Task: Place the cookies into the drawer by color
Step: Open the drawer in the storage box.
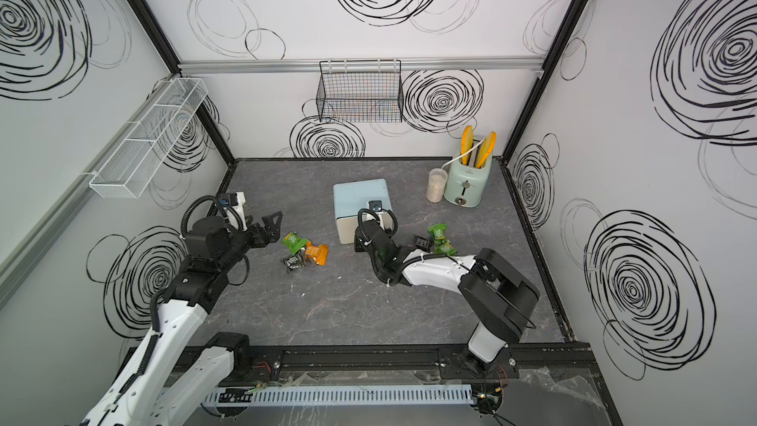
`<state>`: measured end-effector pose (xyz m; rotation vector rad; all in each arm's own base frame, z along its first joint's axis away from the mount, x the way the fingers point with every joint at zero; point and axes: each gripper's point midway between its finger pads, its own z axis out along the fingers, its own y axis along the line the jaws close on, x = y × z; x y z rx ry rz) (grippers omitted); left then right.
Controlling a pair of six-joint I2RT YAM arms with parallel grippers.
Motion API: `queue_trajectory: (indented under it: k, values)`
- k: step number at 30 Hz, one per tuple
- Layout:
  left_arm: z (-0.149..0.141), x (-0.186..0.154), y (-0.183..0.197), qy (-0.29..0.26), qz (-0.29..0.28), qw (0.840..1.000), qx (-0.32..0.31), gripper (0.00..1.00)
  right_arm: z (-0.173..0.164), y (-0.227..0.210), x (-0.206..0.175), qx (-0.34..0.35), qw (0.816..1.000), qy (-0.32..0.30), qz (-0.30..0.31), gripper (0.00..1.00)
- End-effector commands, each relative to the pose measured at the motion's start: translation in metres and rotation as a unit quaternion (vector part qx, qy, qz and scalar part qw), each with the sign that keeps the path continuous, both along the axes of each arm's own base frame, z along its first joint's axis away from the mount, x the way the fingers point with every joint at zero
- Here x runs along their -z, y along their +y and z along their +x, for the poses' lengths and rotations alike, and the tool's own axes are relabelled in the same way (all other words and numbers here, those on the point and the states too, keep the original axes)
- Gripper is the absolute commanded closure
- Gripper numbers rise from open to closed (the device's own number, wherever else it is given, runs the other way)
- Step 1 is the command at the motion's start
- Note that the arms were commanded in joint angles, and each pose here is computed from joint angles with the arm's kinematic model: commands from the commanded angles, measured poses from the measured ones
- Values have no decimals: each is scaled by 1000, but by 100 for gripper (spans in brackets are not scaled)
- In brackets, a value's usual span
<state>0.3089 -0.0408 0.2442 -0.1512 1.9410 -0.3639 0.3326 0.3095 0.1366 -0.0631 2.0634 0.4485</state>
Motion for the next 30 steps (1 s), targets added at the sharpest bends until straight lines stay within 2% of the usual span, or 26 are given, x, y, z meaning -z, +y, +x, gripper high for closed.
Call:
queue_trajectory:
  k: [1, 30]
  values:
    - [0, -1, 1, -7, -9, 1000, -2, 2, -9, -5, -6, -1, 1000, -2, 1, 79]
    - [1, 0, 3, -4, -10, 1000, -5, 2, -65, -26, 9, -17, 999, 26, 5, 77]
